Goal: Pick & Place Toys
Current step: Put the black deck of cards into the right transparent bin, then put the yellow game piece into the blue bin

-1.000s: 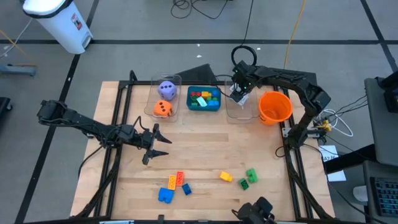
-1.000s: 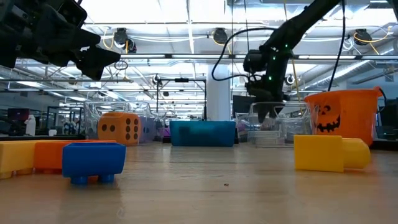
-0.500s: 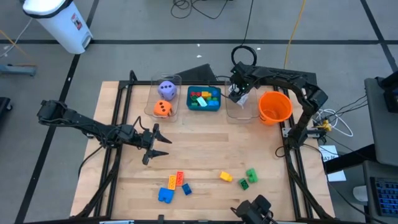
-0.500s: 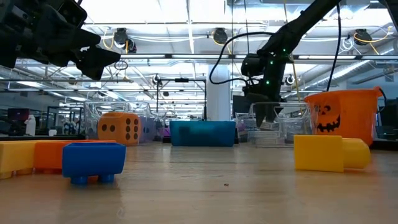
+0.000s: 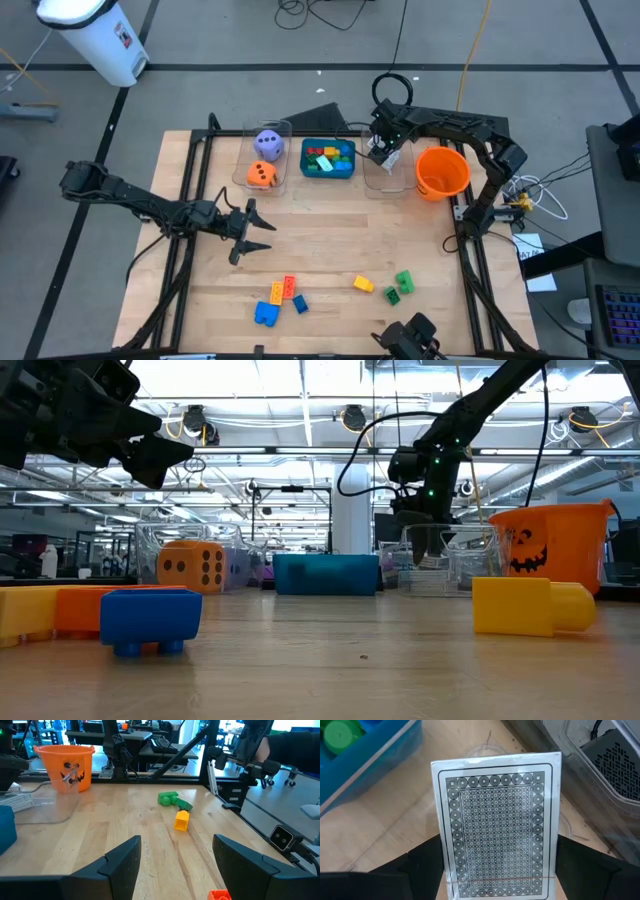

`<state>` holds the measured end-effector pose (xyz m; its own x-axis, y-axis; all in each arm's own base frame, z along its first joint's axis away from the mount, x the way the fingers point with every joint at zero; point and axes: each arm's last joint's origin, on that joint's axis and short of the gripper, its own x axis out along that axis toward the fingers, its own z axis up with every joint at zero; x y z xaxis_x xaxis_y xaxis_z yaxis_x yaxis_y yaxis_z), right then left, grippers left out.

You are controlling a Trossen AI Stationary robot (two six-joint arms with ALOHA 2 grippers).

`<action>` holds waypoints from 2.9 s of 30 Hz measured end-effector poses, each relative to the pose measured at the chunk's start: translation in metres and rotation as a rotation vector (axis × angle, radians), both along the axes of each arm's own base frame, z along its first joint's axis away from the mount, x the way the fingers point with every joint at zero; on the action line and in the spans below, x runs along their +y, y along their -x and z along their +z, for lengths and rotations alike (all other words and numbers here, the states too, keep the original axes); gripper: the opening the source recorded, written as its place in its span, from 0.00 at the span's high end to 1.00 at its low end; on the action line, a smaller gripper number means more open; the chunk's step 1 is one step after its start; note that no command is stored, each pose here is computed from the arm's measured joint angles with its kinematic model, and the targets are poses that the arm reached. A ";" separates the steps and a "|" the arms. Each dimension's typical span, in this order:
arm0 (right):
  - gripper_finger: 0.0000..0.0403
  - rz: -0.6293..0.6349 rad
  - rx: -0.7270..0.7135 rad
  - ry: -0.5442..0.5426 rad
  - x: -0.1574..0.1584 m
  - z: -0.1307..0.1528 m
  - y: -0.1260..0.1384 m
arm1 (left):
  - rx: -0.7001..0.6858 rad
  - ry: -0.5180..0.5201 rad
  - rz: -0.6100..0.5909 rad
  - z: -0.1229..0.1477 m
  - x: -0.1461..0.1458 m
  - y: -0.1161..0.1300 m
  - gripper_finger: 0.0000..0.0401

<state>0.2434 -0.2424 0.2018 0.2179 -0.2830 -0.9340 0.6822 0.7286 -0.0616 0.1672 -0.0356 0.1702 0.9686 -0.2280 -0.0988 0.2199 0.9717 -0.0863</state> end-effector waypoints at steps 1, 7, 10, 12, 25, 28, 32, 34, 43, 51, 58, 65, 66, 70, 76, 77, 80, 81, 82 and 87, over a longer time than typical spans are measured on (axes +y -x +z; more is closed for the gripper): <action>0.23 -0.001 0.000 0.000 0.000 0.000 0.000 | 0.000 -0.001 0.000 0.000 0.000 0.000 0.37; 0.11 -0.007 0.007 -0.011 0.001 0.000 0.001 | 0.003 0.000 0.000 0.000 0.000 0.000 0.37; 0.07 -0.007 0.015 -0.019 0.002 0.000 0.002 | 0.004 0.000 0.000 0.000 0.000 0.000 0.37; 0.06 0.004 0.016 -0.012 0.004 0.004 0.004 | 0.007 0.001 0.000 -0.001 0.000 0.000 0.37; 0.06 -0.048 -0.196 0.099 0.046 0.081 0.018 | 0.006 -0.010 0.000 -0.001 0.000 0.000 0.37; 0.06 -0.088 -0.334 0.032 0.066 0.097 0.015 | 0.005 -0.009 0.000 -0.001 0.000 0.000 0.37; 0.06 0.115 -0.489 -0.124 0.103 0.114 0.003 | 0.006 -0.005 0.000 -0.001 0.000 0.000 0.37; 0.06 0.225 -0.531 -0.154 0.127 0.119 -0.006 | 0.006 -0.004 0.000 -0.001 0.000 0.000 0.37; 0.06 0.717 -0.871 -0.012 0.243 0.096 -0.050 | -0.002 -0.001 0.001 0.000 0.000 0.000 0.37; 0.06 0.759 -1.244 0.186 0.311 0.049 -0.039 | 0.006 0.028 -0.024 0.000 -0.001 0.000 0.37; 0.06 0.749 -1.047 0.244 0.343 0.014 -0.026 | 0.013 0.048 -0.079 0.000 -0.007 0.002 0.37; 0.06 0.693 -0.900 0.240 0.372 -0.017 -0.019 | 0.040 0.133 -0.117 0.000 -0.016 0.004 0.37; 0.06 0.678 -0.876 0.236 0.376 -0.023 -0.019 | 0.043 0.138 -0.126 0.000 -0.017 0.004 0.37; 0.06 0.624 -0.810 0.207 0.387 -0.044 -0.015 | 0.060 0.157 -0.097 -0.002 -0.023 0.006 0.37; 0.06 0.609 -0.734 0.135 0.407 -0.069 -0.016 | 0.053 0.144 -0.023 -0.002 -0.028 0.007 0.37; 0.06 0.611 -0.717 0.131 0.410 -0.072 -0.017 | 0.049 0.134 -0.016 -0.002 -0.028 0.007 0.37; 0.06 0.616 -0.652 0.127 0.416 -0.079 -0.021 | 0.044 0.121 0.001 -0.002 -0.027 0.007 0.37; 0.06 0.615 -0.624 0.129 0.418 -0.080 -0.021 | 0.043 0.117 0.003 -0.002 -0.027 0.007 0.37; 0.06 0.609 -0.598 0.127 0.418 -0.081 -0.021 | 0.042 0.112 0.003 -0.002 -0.027 0.007 0.37; 0.06 0.553 -0.499 0.110 0.417 -0.085 -0.017 | 0.036 0.089 0.001 -0.002 -0.027 0.007 0.37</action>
